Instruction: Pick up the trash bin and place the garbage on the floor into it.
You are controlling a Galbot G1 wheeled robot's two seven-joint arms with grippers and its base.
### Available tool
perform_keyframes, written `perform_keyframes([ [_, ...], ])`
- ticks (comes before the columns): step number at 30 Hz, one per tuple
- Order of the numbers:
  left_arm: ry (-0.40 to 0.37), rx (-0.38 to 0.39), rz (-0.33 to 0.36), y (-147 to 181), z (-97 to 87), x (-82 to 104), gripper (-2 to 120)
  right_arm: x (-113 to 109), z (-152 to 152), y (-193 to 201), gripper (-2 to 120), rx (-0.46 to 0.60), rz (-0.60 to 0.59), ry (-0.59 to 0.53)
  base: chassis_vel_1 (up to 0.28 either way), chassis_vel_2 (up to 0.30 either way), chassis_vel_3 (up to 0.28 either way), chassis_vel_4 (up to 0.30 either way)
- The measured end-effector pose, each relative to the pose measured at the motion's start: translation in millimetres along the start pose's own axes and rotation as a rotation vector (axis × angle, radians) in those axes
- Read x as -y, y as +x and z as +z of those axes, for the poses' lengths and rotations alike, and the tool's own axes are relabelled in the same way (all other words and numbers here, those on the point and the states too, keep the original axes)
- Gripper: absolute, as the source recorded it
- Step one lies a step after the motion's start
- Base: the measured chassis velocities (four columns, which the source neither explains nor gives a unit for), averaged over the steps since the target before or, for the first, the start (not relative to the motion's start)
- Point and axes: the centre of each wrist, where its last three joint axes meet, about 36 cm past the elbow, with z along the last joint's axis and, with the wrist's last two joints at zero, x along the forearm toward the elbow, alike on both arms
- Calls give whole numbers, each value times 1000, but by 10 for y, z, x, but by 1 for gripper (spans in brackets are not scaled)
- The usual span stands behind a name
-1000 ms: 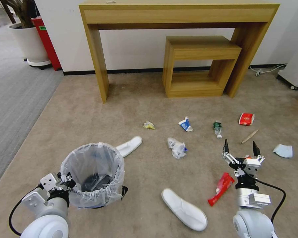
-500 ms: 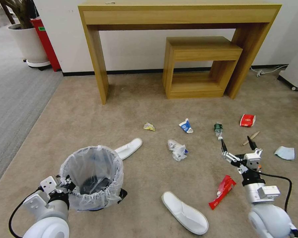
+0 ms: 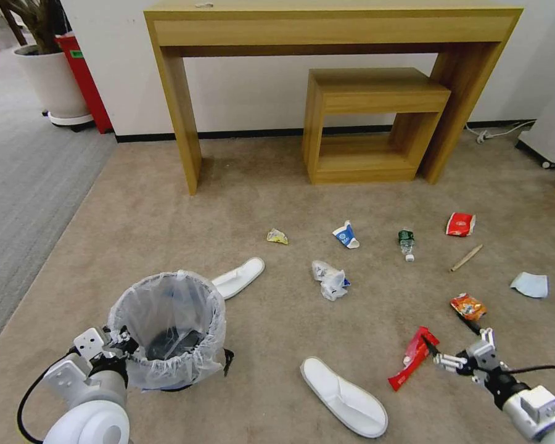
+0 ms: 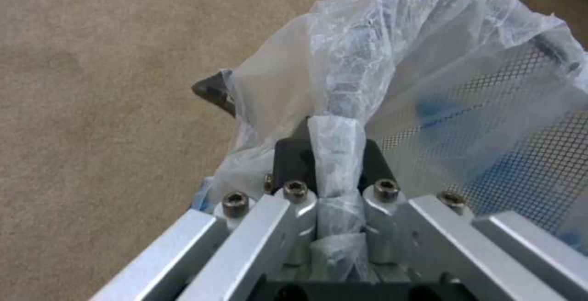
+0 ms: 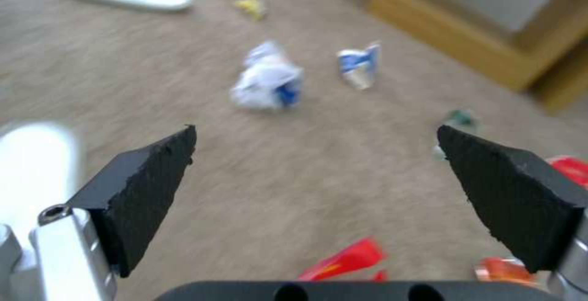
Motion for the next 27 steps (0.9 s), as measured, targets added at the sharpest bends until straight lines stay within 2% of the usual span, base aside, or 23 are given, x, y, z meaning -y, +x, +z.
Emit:
perform_keyframes([
  [10,2,4,-14,-20,33,1,3,-219,414,58,100,-76,-145,7,0,0,0,0],
  [16,4,6,-26,-32,67,-2,3,-254,676,-31,100,-33,-334,-4,0,0,0,0],
  [19,5,8,-30,-33,81,-1,3,-274,748,-81,99,-7,-388,-2,0,0,0,0],
  [27,4,13,-40,-21,108,-3,3,-404,919,-177,99,-8,-415,-5,0,0,0,0],
])
